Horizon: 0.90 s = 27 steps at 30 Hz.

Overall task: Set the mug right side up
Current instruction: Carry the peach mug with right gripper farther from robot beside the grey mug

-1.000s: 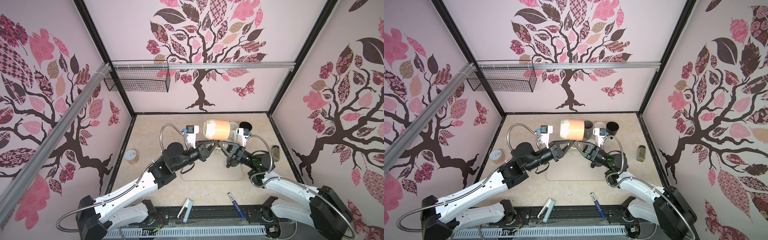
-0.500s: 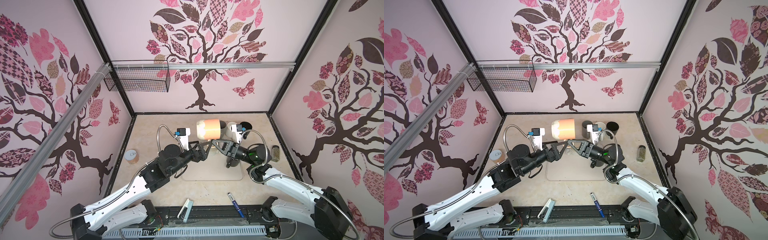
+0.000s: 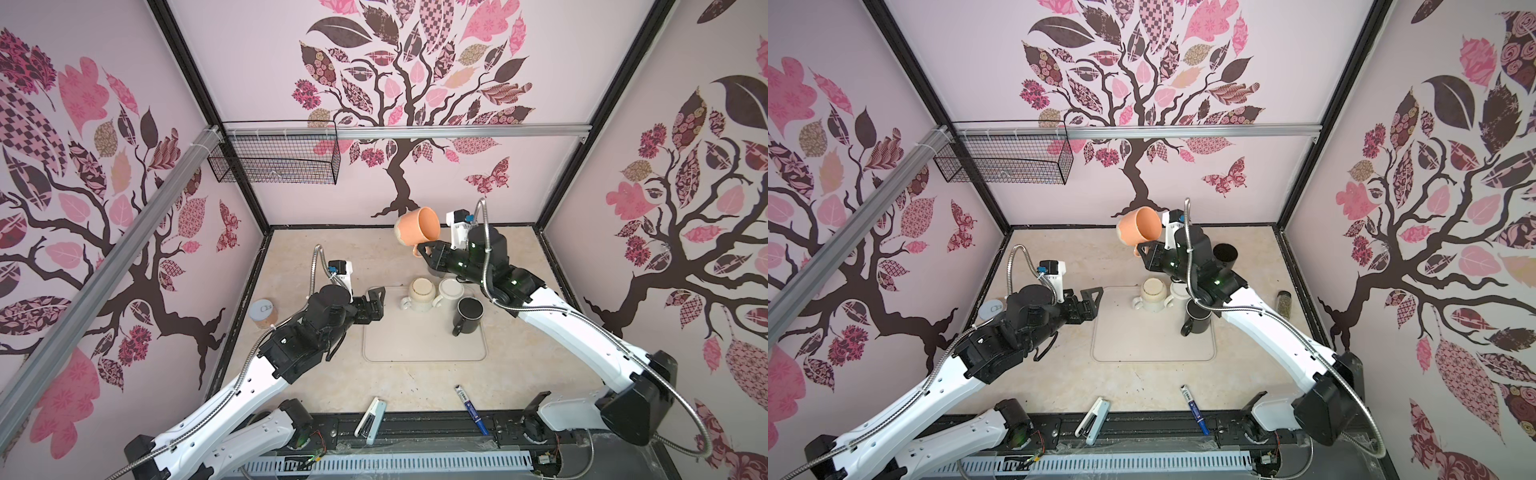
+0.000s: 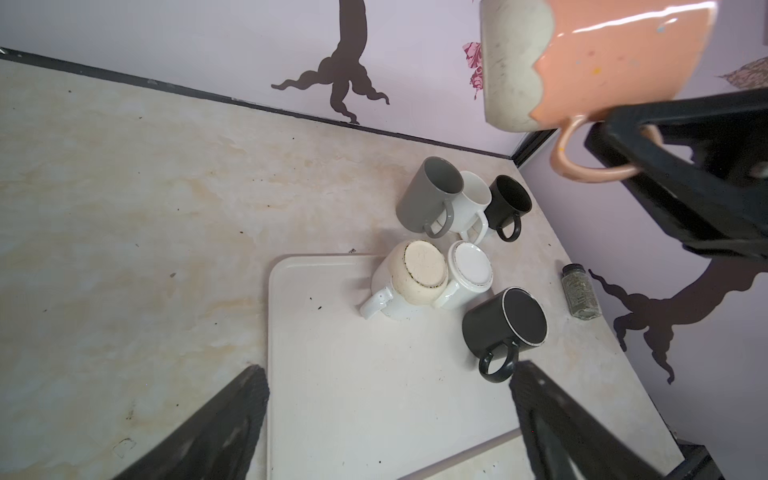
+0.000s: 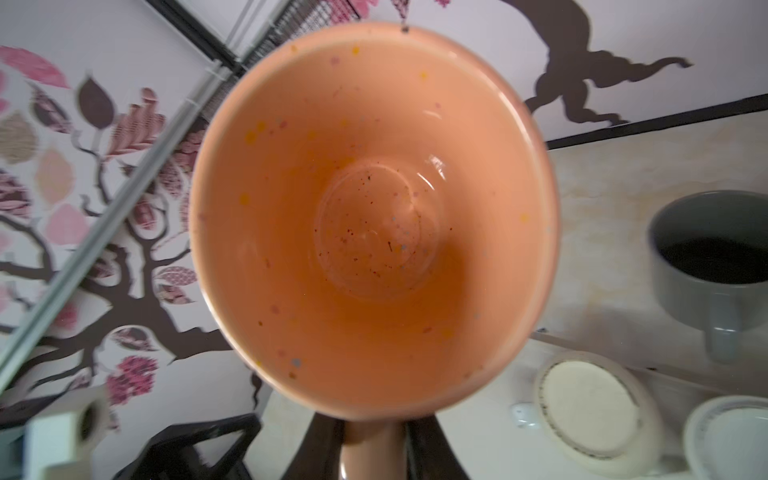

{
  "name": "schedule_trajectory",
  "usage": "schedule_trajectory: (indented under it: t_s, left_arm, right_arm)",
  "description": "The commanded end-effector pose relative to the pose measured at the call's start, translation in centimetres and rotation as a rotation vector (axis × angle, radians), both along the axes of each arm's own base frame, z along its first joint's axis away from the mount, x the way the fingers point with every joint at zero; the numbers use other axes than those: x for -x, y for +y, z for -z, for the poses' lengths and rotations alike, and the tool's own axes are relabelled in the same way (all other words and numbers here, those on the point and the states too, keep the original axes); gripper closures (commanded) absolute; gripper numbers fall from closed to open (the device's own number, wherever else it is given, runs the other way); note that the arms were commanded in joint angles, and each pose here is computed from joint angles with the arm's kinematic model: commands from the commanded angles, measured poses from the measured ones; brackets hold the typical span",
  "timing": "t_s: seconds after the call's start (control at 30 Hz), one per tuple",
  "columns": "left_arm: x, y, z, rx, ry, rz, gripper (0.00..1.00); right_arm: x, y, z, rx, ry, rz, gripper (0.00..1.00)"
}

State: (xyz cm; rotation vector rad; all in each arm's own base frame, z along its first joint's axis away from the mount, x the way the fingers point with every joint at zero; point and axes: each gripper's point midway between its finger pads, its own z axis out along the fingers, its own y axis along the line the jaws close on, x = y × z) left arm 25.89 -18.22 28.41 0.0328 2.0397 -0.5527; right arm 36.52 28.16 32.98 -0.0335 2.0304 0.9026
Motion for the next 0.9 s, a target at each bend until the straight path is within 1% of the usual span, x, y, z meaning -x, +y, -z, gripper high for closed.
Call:
schedule_trajectory:
  t_s: [0.0, 0.13, 0.4, 0.6, 0.87]
  left_arm:
    - [-0.2, 0.6, 1.4, -0.061, 0.002, -0.008, 0.07]
    - [-0.4, 0.3, 1.9, -0.064, 0.005, -0.006, 0.07]
    - [-0.5, 0.4, 2.6, -0.077, 0.013, -0.004, 0.07]
    - [-0.5, 0.7, 2.8, -0.09, 0.011, -0.007, 0.07]
    - [-0.5, 0.4, 3.3, -0.085, 0.025, 0.01, 0.06]
  right_arm:
    - [-2.9, -1.0, 0.2, 0.181, -0.04, 0.086, 1.0]
    - [-5.6, -0.7, 1.8, 0.287, -0.021, 0.14, 1.0]
    - [-9.4, 0.6, 6.0, 0.409, 0.034, 0.173, 1.0]
    - [-11.3, 1.2, 9.3, 0.499, 0.073, 0.18, 1.0]
    - [-12.7, 1.2, 13.3, 0.569, 0.122, 0.184, 1.0]
